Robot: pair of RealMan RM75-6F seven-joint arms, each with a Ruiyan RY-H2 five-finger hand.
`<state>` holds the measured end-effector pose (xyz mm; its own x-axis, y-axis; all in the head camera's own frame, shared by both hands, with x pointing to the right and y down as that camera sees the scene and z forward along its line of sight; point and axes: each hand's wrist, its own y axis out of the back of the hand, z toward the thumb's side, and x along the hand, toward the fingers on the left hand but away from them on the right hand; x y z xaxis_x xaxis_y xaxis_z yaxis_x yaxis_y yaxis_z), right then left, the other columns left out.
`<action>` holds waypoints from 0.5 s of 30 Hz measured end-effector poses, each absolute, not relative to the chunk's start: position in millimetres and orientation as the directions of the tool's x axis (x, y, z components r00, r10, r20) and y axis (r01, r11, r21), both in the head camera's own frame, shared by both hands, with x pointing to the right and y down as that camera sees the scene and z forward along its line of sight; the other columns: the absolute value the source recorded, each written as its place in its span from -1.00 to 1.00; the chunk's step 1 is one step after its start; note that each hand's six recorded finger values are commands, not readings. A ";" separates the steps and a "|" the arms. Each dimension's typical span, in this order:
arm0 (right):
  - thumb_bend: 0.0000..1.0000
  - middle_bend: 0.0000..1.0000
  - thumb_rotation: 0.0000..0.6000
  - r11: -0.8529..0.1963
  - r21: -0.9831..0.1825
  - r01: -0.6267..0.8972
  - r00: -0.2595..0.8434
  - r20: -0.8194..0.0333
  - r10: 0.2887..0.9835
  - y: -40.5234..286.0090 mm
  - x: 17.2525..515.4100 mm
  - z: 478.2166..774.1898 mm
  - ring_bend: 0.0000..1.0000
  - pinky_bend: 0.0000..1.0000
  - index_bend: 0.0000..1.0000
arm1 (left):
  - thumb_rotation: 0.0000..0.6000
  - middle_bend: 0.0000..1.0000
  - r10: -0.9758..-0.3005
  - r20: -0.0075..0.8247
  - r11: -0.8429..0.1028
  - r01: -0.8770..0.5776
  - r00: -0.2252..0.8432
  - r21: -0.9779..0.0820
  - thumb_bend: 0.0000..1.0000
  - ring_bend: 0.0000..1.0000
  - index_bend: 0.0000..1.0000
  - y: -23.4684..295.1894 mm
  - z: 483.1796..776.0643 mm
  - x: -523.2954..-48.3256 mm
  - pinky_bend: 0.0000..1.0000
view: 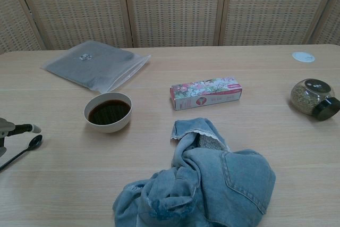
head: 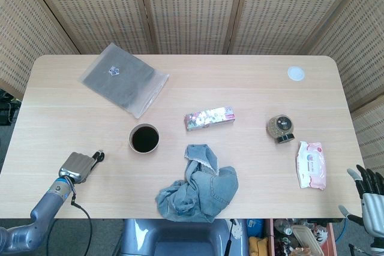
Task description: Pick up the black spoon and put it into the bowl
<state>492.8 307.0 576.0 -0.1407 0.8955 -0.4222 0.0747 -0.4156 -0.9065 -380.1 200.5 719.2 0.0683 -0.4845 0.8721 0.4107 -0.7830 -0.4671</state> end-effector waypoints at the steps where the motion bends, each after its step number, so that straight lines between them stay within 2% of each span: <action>1: -0.57 -0.71 1.00 -0.416 -0.907 0.075 -0.141 -0.422 0.896 307.0 492.8 576.0 -1.00 -1.00 -0.66 | 1.00 0.65 -0.487 0.871 -0.782 0.410 0.067 -0.469 0.40 0.50 -0.98 199.5 719.4 -380.2 0.30; 9: -0.57 -0.71 1.00 -0.415 -0.907 0.071 -0.137 -0.421 0.896 306.1 491.1 576.0 -1.00 -1.00 -0.66 | 1.00 0.65 -0.505 0.861 -0.781 0.390 0.066 -0.488 0.40 0.50 -1.00 193.5 718.8 -379.8 0.30; 15: -0.58 -0.71 1.00 -0.414 -0.907 0.072 -0.134 -0.420 0.897 306.5 490.0 575.5 -1.00 -1.00 -0.66 | 1.00 0.65 -0.492 0.867 -0.794 0.369 0.078 -0.483 0.40 0.50 -1.00 198.9 711.2 -384.6 0.30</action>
<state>490.0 306.5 575.5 -0.1345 0.8975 -0.4200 0.0720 -0.4139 -0.9075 -384.6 198.9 711.2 0.0778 -0.4916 0.8674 0.3687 -0.7941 -0.4831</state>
